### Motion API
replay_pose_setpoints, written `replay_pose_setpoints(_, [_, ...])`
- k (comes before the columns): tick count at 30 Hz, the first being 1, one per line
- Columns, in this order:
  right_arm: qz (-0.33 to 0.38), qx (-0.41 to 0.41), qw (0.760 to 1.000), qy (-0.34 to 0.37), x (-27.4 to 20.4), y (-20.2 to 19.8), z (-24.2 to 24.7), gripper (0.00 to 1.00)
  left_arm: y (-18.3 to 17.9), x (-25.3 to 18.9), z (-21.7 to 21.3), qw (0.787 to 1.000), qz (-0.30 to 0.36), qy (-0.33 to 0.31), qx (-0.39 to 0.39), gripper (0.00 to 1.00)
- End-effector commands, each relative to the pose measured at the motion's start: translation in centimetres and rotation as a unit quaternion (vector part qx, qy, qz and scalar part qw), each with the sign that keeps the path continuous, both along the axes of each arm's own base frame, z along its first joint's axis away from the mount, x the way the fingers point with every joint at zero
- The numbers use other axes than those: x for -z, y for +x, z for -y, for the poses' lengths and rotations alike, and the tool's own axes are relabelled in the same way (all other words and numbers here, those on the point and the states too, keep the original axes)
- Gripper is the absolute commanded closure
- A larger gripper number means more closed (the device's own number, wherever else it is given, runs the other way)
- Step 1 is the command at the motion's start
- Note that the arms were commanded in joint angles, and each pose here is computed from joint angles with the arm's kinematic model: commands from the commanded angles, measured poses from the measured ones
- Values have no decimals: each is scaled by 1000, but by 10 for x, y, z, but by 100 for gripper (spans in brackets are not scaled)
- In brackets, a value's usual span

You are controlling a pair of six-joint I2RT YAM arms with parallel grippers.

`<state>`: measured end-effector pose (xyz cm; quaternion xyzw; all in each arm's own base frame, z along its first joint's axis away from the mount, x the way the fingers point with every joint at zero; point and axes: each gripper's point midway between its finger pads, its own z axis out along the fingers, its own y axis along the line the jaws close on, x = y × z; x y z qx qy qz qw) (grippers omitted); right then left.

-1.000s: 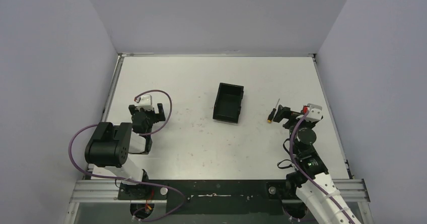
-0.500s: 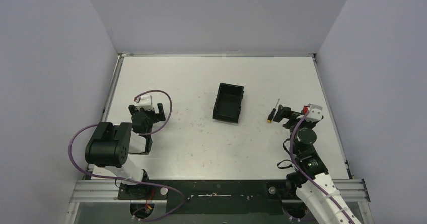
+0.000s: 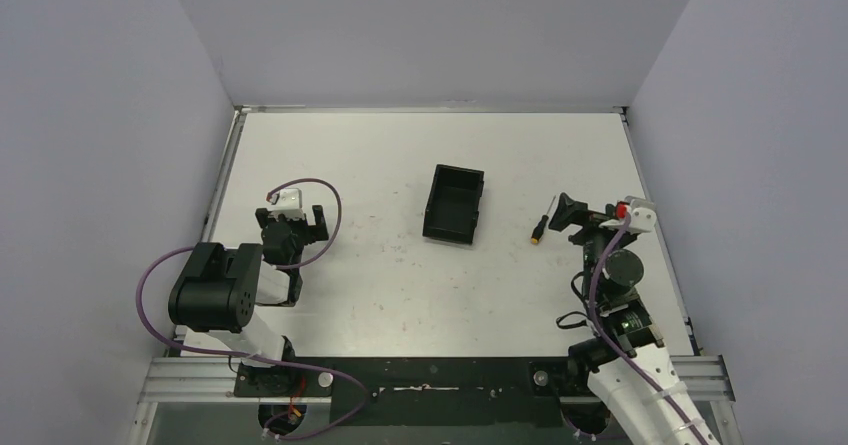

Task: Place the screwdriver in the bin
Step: Pick up the screwdriver from the center of the board.

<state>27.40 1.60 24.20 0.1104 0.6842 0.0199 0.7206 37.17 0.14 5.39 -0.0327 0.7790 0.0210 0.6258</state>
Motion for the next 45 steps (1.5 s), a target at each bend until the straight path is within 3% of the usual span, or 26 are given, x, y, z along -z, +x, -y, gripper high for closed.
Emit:
replay_pose_setpoints(1, [24,-7,1000,16,-40,3,-4,0,9,-20,0,999,38,0,0,3])
replay_pose_setpoints(7, [-73,46,996,21,-59,18,5,0,9,-20,0,999,38,0,0,3])
replay_pose_setpoints(18, [-234,-11,972,12,-78,67,-25,0,9,-20,0,999,38,0,0,3])
replay_pose_setpoints(24, [-321,-56,945,34,-32,103,-31,0,9,-20,0,999,39,0,0,3])
replay_pose_setpoints(30, [-415,-43,908,40,41,121,-24,0,9,-20,0,999,38,0,0,3])
replay_pose_setpoints(38, [-510,-38,856,79,145,115,-13,0,9,-20,0,999,38,0,0,3])
replay_pose_setpoints(45, [-553,-37,828,86,195,99,-15,8,9,-20,0,999,38,0,0,3])
